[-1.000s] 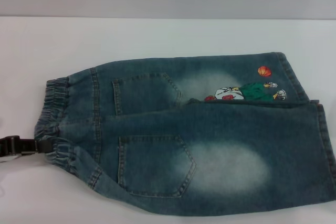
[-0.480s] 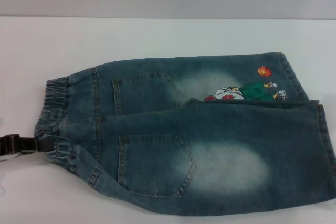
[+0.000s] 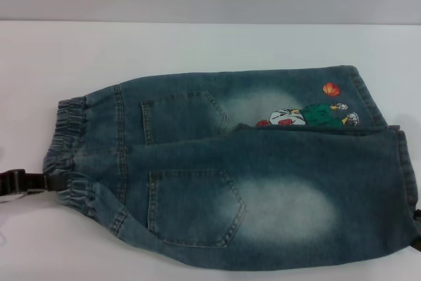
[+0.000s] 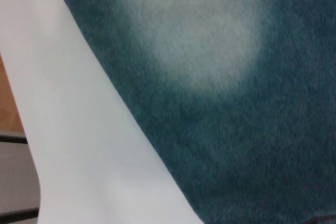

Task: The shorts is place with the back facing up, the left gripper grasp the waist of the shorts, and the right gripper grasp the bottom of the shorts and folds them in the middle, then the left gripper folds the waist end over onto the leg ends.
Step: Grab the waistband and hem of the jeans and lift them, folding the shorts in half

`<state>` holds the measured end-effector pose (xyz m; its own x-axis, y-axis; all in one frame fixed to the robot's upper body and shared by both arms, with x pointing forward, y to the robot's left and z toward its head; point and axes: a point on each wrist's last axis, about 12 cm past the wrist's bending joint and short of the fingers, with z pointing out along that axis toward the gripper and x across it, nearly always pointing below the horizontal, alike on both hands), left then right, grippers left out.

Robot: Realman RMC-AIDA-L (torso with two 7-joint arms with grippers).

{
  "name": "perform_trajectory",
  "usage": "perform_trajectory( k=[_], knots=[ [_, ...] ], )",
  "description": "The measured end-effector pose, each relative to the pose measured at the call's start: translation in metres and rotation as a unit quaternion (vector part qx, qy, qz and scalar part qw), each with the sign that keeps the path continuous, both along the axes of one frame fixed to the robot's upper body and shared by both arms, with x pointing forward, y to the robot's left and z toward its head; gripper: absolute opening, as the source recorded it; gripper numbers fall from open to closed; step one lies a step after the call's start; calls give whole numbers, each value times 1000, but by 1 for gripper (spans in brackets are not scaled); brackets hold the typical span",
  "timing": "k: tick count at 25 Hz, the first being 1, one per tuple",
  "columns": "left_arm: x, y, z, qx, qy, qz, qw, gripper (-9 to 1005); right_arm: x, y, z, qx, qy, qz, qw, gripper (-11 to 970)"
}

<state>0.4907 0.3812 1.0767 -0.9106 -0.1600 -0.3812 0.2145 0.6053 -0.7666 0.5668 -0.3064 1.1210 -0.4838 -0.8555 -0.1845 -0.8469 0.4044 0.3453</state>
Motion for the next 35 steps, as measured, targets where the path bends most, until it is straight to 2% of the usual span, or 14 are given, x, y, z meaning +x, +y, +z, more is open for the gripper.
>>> perform_trajectory(
  k=[11,14,19,27,30,35],
  knots=[
    [0,-1,0,-1,0,0,1000,122,-1,11,-1,6,-2,26,1000,469],
    [0,-1,0,-1,-1,0,1000,124,-1,11,-2,5,-4,27,1000,238],
    [1,-1,0,-2,-2,1,1000,128,-1,11,-2,6,-6,31,999,18],
    [0,-3,2,-24,-7,6,1000,135,2,7,5,47,-53,27,997,6],
    [1,-6,6,-61,-13,11,998,137,8,0,10,89,-116,3,989,6],
    [1,-8,12,-108,-27,18,994,141,14,-20,15,156,-214,-52,963,7]
  ],
)
